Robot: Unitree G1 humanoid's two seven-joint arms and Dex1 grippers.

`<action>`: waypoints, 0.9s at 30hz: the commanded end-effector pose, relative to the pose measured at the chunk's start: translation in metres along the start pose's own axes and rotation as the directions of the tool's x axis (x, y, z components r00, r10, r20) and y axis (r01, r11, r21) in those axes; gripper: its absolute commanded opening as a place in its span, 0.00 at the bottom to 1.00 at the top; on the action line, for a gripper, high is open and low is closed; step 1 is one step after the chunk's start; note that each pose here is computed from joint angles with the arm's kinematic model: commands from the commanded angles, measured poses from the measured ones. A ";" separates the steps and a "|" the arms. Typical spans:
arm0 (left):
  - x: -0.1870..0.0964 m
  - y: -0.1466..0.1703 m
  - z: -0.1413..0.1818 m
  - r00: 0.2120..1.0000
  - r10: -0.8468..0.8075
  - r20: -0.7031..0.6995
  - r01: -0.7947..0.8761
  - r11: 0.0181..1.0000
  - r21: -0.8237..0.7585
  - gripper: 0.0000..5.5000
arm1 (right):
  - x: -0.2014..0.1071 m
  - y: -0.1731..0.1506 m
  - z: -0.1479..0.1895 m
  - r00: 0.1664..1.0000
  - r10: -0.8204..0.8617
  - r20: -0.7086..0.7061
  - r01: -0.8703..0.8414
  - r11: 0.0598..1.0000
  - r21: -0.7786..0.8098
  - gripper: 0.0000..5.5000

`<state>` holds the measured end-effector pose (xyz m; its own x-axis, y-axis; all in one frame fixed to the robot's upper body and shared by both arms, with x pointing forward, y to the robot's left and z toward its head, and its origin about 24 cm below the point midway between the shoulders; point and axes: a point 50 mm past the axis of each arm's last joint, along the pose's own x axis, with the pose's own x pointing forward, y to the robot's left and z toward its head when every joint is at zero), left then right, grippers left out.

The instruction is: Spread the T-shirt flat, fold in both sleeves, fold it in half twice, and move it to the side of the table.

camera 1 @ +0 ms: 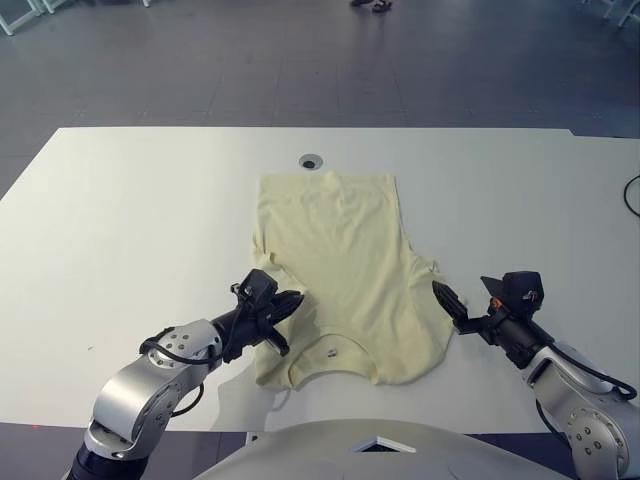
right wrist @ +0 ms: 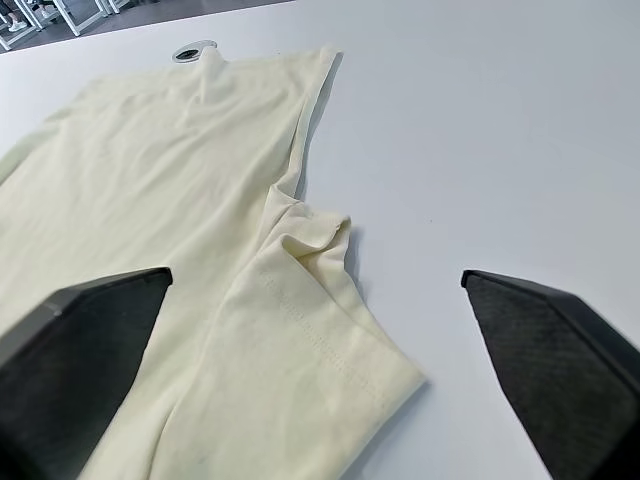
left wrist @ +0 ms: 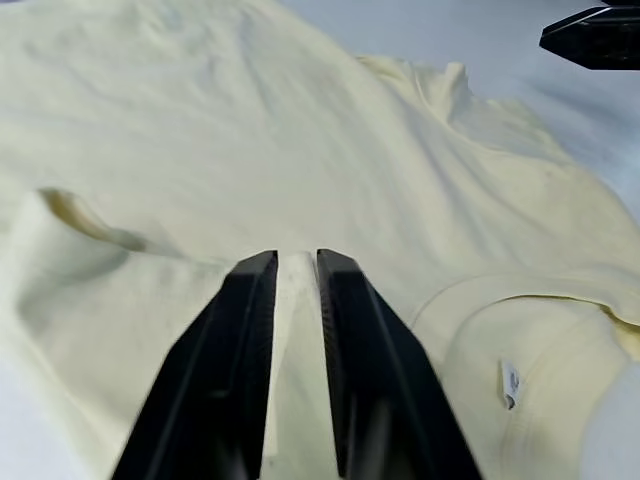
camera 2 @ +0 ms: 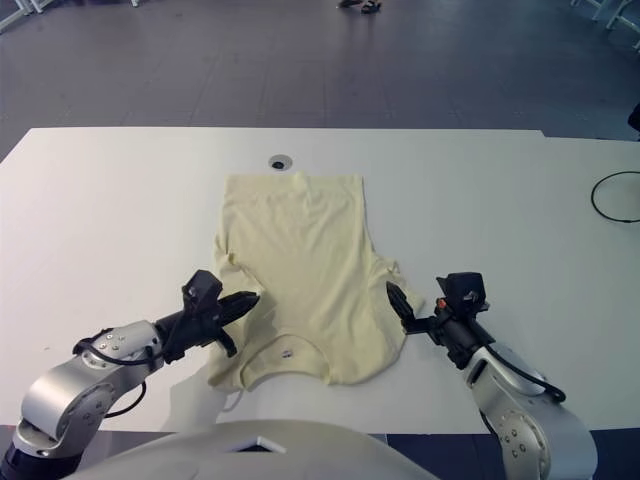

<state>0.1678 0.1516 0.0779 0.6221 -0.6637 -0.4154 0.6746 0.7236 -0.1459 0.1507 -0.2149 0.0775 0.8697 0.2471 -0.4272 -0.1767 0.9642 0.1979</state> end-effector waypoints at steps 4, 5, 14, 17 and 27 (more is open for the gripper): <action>-0.024 0.016 0.021 0.987 0.081 0.138 -0.078 0.997 -0.028 0.35 | -0.006 -0.008 -0.003 0.997 -0.071 -0.012 0.072 0.994 0.078 0.98; -0.024 0.023 0.021 0.982 0.128 0.140 -0.126 0.992 -0.026 0.38 | -0.005 -0.008 -0.004 0.997 -0.079 -0.020 0.080 0.992 0.098 0.98; -0.018 0.049 0.023 0.941 0.307 0.142 -0.316 0.948 0.046 0.64 | 0.000 -0.008 -0.018 0.987 -0.089 -0.132 0.109 0.982 0.156 0.81; -0.020 0.048 0.020 0.942 0.308 0.136 -0.316 0.948 0.043 0.72 | -0.001 -0.007 -0.025 0.981 -0.092 -0.171 0.121 0.978 0.168 0.73; -0.024 0.049 0.017 0.938 0.323 0.128 -0.330 0.943 0.036 0.98 | 0.010 -0.006 -0.036 0.973 -0.097 -0.208 0.155 0.946 0.283 0.43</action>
<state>0.1936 0.1969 0.0950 0.8469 -0.4250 -0.3195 0.4534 0.8911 0.0167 0.1466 -0.2169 0.0493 0.7966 0.1565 -0.5839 0.0506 0.9453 0.3224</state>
